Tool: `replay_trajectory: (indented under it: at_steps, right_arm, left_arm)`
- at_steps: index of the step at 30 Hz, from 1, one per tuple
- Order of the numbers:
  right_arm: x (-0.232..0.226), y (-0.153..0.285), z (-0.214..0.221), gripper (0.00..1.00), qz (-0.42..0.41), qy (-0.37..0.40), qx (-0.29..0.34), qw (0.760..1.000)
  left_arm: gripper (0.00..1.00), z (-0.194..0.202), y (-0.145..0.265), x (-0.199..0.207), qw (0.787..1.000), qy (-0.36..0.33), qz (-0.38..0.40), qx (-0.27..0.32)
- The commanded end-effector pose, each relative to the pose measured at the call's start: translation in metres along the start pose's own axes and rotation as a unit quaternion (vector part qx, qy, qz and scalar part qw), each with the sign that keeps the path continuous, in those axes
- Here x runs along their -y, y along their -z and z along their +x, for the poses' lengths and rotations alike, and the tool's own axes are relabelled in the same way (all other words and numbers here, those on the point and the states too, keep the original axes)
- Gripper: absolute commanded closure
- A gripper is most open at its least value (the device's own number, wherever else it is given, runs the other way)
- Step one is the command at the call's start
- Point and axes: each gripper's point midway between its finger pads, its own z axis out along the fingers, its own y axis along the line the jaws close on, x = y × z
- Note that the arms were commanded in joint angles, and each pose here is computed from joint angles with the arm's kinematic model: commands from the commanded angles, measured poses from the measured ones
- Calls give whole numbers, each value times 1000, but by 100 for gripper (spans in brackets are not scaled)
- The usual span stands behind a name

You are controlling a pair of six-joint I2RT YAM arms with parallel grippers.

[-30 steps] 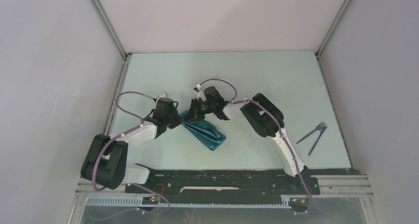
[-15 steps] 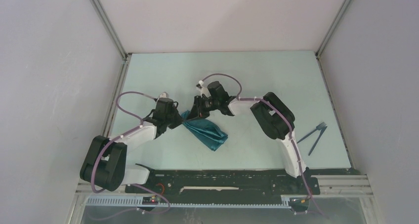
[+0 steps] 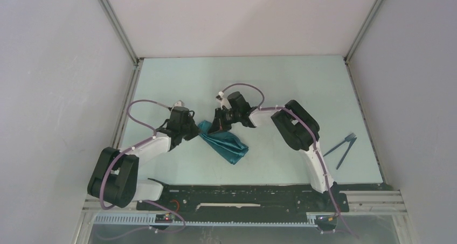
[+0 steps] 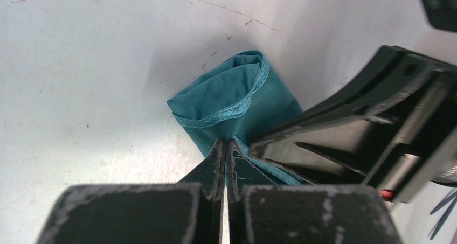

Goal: Fold the napkin into a case and place the utensils inside
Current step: Stuff the top corner of the smaller-rectangle-folded napkin into the folded napkin.

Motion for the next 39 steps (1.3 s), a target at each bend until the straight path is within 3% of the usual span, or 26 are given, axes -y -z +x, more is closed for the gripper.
replay_trajectory:
  at_steps: [1, 7, 11, 14, 17, 20, 22, 25, 29, 39]
  right_arm:
    - [3, -29, 10, 90, 9, 13, -9, 1000]
    - [5, -48, 10, 94, 23, 10, 2, 1000]
    - [12, -41, 11, 95, 33, 4, 8, 999]
    - [17, -35, 10, 95, 36, -3, 12, 999]
    - [20, -33, 9, 96, 35, -7, 14, 999]
    - [19, -34, 10, 97, 31, -8, 13, 999]
    - [18, -34, 10, 98, 32, -7, 14, 999]
    - [18, -33, 9, 98, 32, -6, 15, 999]
    - [17, -33, 9, 99, 32, -5, 16, 999]
    - [-8, -18, 14, 100, 36, 27, 5, 999]
  left_arm:
    - [100, 3, -3, 9, 1000, -9, 20, -14]
    - [100, 8, -18, 15, 999, -11, 22, -43]
    - [99, 2, -11, 20, 999, -8, 34, -29]
    - [83, -5, 2, 27, 998, -5, 54, -14]
    - [56, -16, 17, 31, 997, 8, 72, 10]
    - [46, -24, 25, 29, 996, 20, 81, 25]
    - [49, -26, 25, 25, 996, 29, 82, 26]
    - [79, -28, 17, 25, 995, 43, 92, 19]
    - [99, -29, -2, 27, 995, 44, 92, 12]
    - [100, -6, -45, -5, 997, 69, 42, -21]
